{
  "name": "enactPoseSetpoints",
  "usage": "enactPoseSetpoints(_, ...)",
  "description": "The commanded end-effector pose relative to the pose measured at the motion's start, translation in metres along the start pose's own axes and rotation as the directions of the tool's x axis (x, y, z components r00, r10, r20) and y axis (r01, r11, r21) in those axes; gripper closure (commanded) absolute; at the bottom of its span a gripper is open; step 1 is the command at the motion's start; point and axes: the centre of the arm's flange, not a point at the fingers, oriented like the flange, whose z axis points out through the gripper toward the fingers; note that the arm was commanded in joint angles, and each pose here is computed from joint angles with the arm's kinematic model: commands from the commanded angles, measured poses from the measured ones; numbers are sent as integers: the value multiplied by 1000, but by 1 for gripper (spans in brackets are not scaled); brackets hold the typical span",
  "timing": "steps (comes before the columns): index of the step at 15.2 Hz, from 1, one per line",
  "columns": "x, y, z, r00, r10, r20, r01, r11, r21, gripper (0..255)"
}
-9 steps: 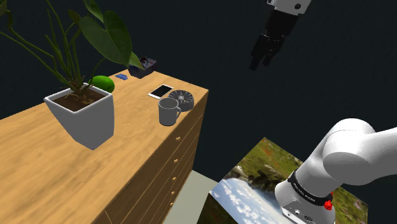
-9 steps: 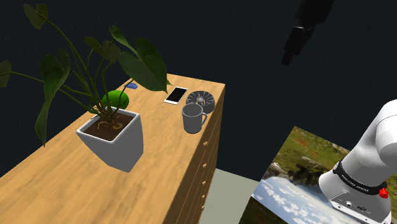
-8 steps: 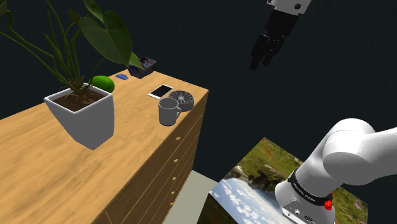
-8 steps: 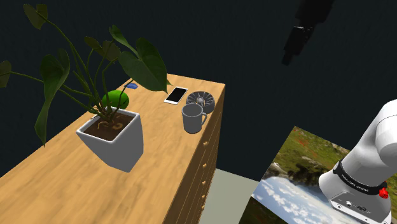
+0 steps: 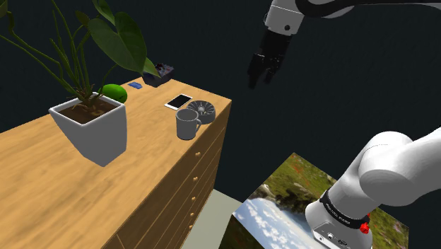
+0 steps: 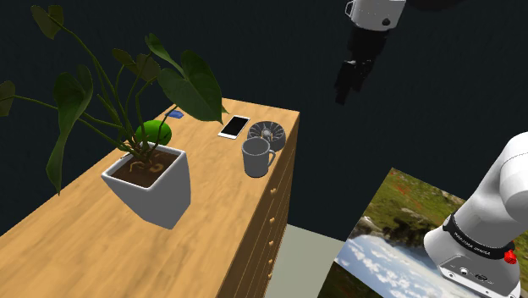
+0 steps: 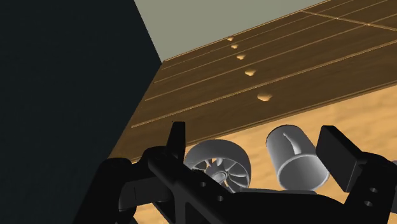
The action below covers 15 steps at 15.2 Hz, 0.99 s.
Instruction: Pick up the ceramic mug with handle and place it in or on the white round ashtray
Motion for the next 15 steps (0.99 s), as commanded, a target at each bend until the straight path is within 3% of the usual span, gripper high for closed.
enactPoseSetpoints(1, 19, -9, 17, 1000, -2, 4, 2, 1000, 5, 0)
enactPoseSetpoints(15, 146, -70, 139, 999, -19, 37, 17, 999, 39, 0)
